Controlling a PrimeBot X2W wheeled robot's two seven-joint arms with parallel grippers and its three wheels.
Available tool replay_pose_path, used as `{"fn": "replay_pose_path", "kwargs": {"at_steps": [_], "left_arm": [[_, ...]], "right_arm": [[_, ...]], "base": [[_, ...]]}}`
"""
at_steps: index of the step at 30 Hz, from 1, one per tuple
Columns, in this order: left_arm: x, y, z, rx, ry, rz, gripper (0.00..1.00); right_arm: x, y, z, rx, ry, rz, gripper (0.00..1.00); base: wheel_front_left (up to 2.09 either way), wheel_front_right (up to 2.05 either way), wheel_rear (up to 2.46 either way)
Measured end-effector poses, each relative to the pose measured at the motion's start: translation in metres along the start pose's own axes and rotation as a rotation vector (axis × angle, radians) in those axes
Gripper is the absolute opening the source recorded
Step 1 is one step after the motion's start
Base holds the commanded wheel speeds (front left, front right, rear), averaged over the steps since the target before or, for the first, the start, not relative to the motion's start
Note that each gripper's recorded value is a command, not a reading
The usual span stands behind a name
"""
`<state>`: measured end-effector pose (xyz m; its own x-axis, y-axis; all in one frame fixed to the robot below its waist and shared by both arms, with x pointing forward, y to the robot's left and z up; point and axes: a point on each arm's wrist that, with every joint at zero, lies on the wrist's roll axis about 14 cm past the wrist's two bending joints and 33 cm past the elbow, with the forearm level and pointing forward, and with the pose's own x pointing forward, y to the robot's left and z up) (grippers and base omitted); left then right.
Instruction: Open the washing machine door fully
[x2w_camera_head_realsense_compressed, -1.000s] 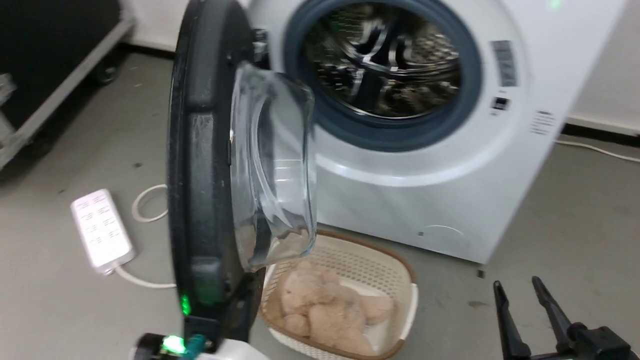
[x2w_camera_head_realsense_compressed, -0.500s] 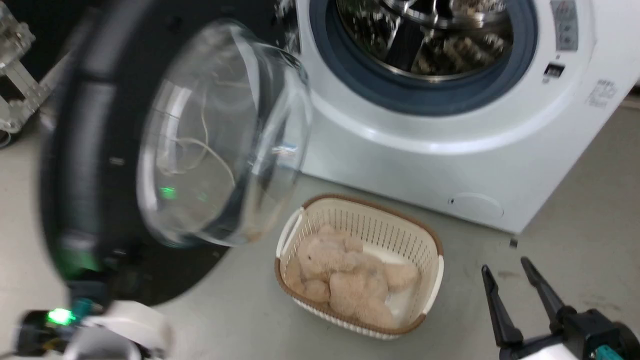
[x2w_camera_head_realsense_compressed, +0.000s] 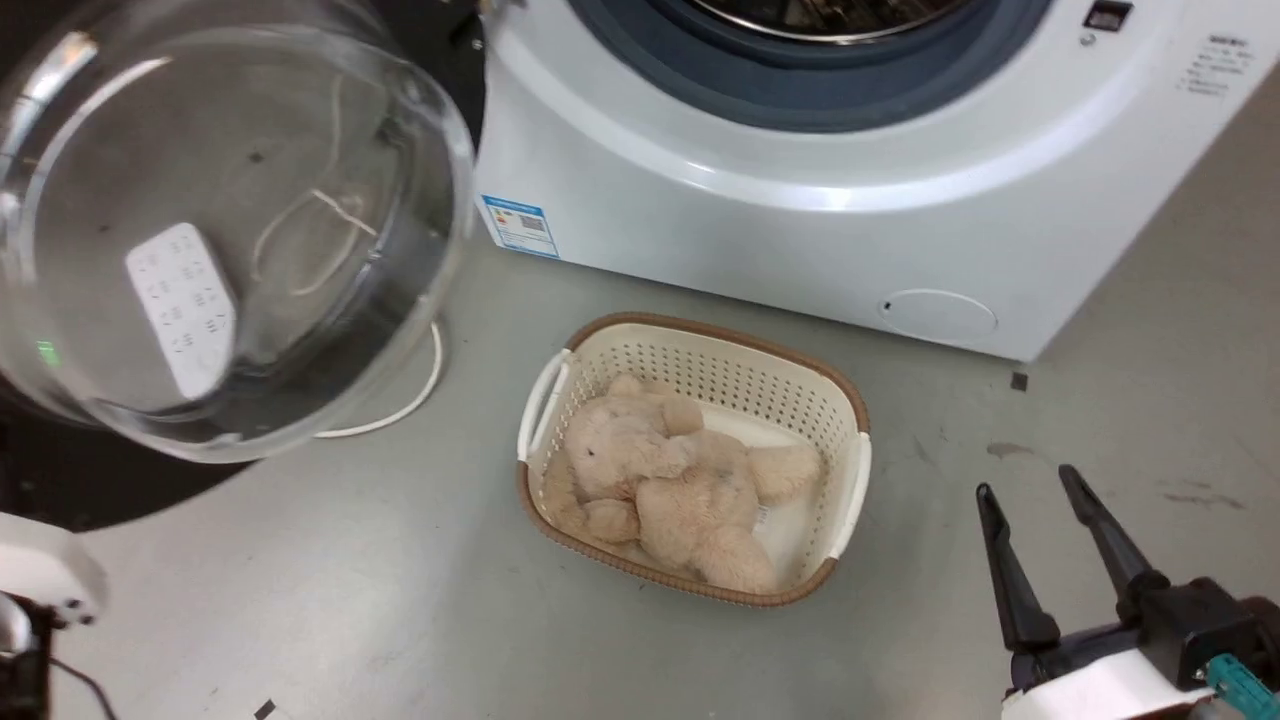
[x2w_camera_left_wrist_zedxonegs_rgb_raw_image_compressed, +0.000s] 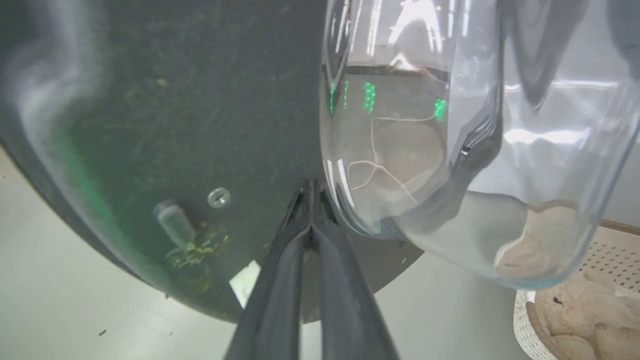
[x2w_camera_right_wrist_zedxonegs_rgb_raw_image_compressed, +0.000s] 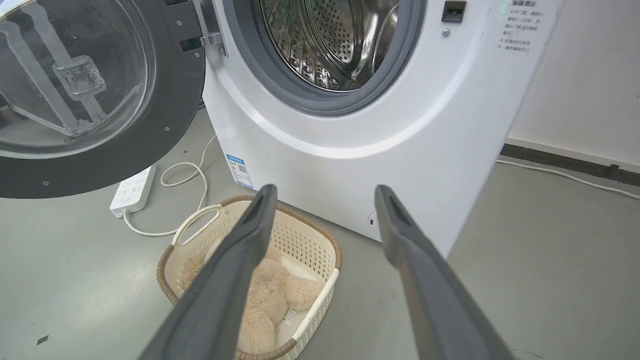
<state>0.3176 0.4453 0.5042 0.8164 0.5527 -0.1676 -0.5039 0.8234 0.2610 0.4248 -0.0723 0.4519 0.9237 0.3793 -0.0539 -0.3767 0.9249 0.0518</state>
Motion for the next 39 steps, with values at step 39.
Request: {"fn": "replay_pose_path", "kwargs": {"at_steps": [39], "left_arm": [[-0.116,-0.193,0.075,-0.304,-0.351,-0.478,0.31]], "right_arm": [[-0.099,-0.050,0.078,-0.066,-0.219,-0.243,1.00]], "base": [[0.00,0.00,0.00]]}}
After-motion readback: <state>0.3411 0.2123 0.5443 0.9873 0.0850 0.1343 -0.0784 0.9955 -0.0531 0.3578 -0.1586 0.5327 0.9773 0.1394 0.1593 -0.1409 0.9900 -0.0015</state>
